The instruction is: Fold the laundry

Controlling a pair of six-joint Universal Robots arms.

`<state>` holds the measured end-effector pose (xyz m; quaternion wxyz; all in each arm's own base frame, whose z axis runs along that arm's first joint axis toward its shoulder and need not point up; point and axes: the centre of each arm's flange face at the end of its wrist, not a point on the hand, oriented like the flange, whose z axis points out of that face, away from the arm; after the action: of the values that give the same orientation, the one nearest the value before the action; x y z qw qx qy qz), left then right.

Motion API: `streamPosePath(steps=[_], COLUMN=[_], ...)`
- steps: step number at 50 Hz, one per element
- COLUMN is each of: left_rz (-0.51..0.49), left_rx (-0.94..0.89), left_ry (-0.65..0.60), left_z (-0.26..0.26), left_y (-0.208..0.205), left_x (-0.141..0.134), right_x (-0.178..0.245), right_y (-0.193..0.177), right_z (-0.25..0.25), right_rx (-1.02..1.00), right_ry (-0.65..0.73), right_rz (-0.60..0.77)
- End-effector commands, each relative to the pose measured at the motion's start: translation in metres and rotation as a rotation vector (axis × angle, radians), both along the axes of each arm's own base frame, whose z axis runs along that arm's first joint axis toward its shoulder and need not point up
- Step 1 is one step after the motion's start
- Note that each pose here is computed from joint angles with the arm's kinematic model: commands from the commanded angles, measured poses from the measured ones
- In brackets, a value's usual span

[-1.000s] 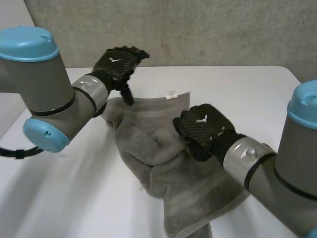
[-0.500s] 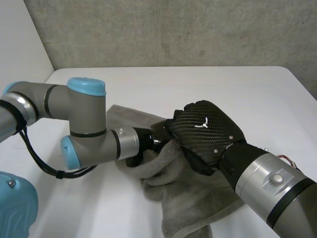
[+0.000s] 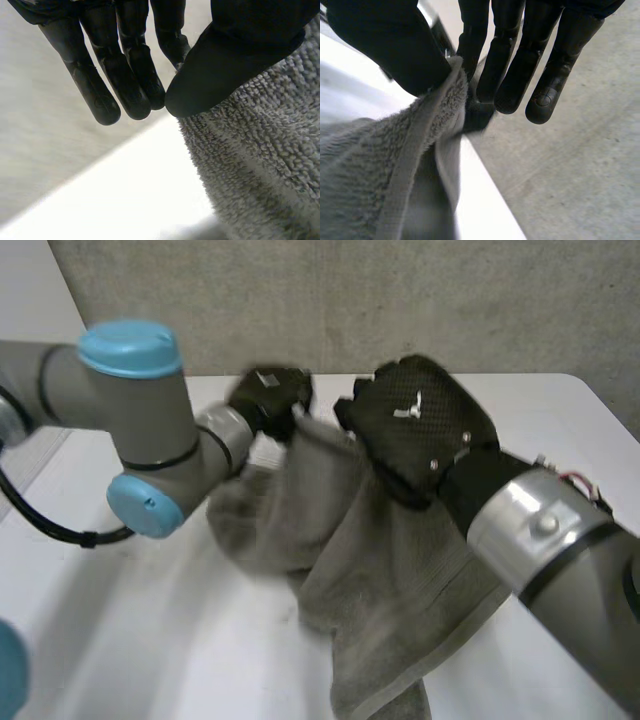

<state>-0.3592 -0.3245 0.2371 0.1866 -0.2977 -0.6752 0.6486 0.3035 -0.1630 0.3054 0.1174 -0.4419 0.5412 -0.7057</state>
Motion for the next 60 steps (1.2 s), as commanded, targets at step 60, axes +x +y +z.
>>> streamPosePath(steps=[60], left_rz=[0.286], left_rx=[0.06], left_ry=[-0.459], left_z=[-0.058], left_y=[0.103], left_x=[0.065], right_x=[0.032], right_y=[-0.073], right_z=[-0.101], right_rx=[0.355], right_ry=[0.319], right_rz=[-0.018])
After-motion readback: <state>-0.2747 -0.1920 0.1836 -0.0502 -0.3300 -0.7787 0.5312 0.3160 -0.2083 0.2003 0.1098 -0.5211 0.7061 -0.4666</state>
